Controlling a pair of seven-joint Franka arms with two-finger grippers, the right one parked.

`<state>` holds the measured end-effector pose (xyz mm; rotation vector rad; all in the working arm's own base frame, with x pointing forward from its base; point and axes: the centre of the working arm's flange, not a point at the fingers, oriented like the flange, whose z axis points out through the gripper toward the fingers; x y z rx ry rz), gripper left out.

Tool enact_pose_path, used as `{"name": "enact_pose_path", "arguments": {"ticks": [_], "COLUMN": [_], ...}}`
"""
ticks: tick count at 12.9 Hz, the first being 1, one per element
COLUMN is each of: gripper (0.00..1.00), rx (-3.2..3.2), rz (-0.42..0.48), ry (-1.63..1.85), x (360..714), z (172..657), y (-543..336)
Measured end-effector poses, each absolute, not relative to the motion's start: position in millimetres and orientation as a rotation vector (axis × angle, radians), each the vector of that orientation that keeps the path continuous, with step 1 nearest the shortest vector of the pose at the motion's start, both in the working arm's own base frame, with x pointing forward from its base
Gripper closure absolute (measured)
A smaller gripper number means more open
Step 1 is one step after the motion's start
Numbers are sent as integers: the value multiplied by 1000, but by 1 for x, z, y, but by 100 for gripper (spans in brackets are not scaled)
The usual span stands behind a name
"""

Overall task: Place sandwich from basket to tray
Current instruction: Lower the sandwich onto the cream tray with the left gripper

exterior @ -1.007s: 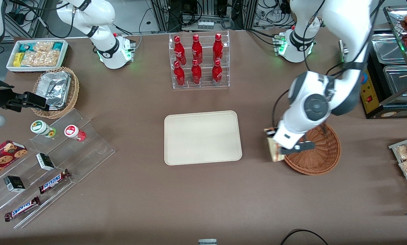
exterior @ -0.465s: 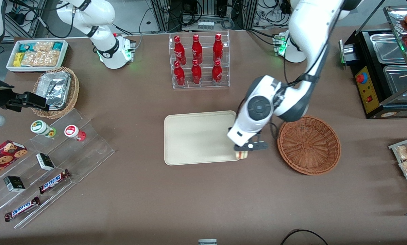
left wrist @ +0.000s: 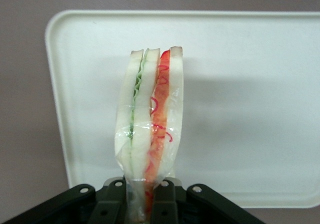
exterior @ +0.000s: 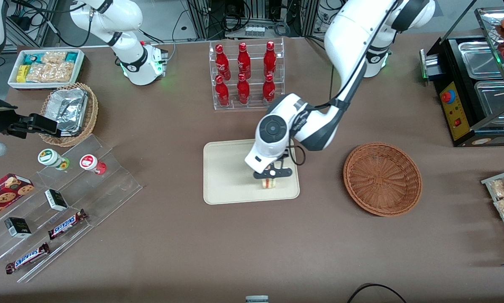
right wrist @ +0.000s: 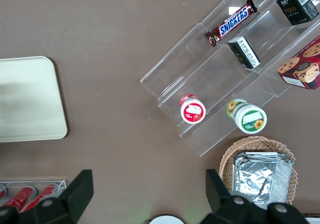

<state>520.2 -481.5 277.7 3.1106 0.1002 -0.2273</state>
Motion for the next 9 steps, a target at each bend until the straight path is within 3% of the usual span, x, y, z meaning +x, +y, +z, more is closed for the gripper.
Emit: {"name": "enact_pose_path", "arguments": {"ticks": [5, 9], "gripper": [85, 85], "rx": [3123, 3123], "rz": [-264, -269], "ry": [101, 134], "x": [495, 496], "z": [257, 245], "y": [-512, -516]}}
